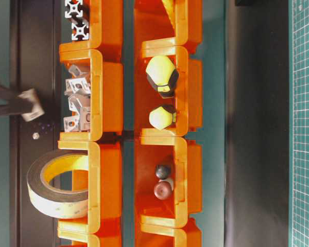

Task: Pick corner brachets from container rack with right arm.
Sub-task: 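Lift the bracket out and carry it over the green mat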

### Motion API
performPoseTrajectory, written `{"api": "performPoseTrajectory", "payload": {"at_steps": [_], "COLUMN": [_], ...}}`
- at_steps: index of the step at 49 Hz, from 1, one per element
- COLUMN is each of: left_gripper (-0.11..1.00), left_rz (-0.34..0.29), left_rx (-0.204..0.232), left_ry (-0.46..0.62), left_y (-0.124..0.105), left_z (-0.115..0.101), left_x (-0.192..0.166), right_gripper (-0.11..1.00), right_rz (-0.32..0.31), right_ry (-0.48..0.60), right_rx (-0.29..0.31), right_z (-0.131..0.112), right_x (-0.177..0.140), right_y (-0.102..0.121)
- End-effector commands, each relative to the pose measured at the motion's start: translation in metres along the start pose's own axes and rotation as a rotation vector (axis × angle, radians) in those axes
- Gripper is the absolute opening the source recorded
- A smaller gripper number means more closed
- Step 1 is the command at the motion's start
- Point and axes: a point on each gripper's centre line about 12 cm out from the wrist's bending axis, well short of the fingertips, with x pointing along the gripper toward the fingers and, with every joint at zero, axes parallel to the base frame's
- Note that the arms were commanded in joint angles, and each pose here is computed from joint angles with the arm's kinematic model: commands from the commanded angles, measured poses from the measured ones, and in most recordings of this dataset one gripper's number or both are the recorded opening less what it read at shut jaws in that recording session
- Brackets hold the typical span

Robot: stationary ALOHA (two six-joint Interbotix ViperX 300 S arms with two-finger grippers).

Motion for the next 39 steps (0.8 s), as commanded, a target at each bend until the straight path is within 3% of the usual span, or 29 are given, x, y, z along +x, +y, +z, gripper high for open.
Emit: {"api": "performPoseTrajectory", "payload": {"at_steps": [1,17,25,33,39], "left_gripper": [0.0,0.0,0.0,0.0,0.0], "left_rz": [0.0,-0.005,-0.006,-0.008,-0.008], "left_rx": [0.002,0.006,0.003,0.001,0.002], "left_ry": [-0.035,-0.04,-0.027,-0.016,-0.019], "left_y": [-0.001,-0.002,-0.002,-0.002,-0.002], "left_z": [0.013,0.015,0.014,0.013,0.013], "left_x": [-0.002,-0.005,-0.005,-0.006,-0.007], "right_gripper": [0.32,0.32,0.32,0.32,0.32], "right_rz": [-0.006,0.021,0.049,0.1,0.131], "right_ry": [-0.078,-0.12,-0.115,-0.207,-0.248], "right_rx": [-0.023,-0.102,-0.144,-0.207,-0.202], "right_z": [-0.004,-0.035,-0.061,-0.083,-0.105], "right_x": [-0.036,-0.078,-0.083,-0.08,-0.069], "right_y": [0.01,0.053,0.078,0.117,0.13]}}
